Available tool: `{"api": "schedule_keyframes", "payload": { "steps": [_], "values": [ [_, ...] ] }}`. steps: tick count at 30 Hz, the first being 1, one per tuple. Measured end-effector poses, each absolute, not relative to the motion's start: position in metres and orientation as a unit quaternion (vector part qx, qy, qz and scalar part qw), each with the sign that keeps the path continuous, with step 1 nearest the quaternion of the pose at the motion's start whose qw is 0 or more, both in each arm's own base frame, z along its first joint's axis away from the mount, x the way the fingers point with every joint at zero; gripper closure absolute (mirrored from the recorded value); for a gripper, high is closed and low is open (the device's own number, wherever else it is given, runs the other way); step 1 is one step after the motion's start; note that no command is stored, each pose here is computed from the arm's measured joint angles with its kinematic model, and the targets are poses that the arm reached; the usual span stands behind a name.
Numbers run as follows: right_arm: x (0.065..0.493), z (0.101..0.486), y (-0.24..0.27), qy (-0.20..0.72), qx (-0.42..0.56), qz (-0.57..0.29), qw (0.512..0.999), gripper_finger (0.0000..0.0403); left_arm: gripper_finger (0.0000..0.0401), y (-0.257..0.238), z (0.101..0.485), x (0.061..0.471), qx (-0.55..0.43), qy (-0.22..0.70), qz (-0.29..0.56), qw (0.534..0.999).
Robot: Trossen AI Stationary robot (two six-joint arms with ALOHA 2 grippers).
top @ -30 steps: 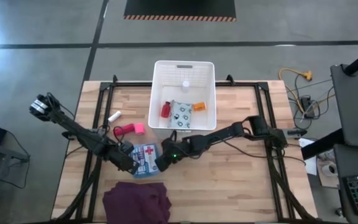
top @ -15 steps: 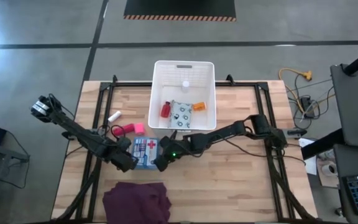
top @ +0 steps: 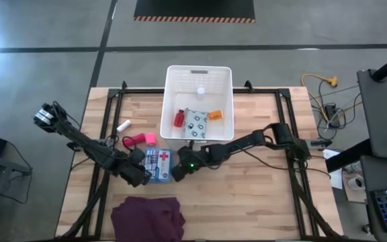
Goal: Pick & place medical supplies in basket/bin
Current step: Put the blue first aid kit into the white bin
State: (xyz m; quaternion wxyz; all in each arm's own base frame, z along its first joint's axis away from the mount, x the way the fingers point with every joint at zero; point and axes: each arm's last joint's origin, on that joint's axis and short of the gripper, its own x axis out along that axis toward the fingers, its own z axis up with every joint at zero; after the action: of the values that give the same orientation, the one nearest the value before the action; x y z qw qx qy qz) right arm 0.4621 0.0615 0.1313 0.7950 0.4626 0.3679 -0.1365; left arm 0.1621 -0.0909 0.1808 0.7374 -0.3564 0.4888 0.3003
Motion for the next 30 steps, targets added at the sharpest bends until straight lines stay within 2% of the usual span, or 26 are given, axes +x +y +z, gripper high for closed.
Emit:
{"api": "schedule_keyframes", "payload": {
  "steps": [5,8,11,18,30],
  "values": [
    [0.461,0.123,0.056,0.292,0.557,-0.081,0.773,0.0136,0.0331,-0.091,0.171,0.157,-0.357,0.502,0.293,0.731],
    [0.457,0.118,0.053,0.245,0.594,-0.076,0.762,0.0137,0.0331,-0.093,0.163,0.15,-0.365,0.516,0.296,0.716],
    [0.452,0.111,0.052,0.249,0.601,-0.097,0.753,0.0136,0.0331,-0.096,0.155,0.143,-0.379,0.525,0.296,0.702],
    [0.454,0.111,0.056,0.259,0.594,-0.111,0.754,0.0131,0.0331,-0.097,0.148,0.139,-0.387,0.523,0.295,0.7],
    [0.47,0.117,0.06,0.278,0.574,-0.127,0.76,0.014,0.0331,-0.106,0.154,0.153,-0.434,0.482,0.252,0.718]
  ]
}}
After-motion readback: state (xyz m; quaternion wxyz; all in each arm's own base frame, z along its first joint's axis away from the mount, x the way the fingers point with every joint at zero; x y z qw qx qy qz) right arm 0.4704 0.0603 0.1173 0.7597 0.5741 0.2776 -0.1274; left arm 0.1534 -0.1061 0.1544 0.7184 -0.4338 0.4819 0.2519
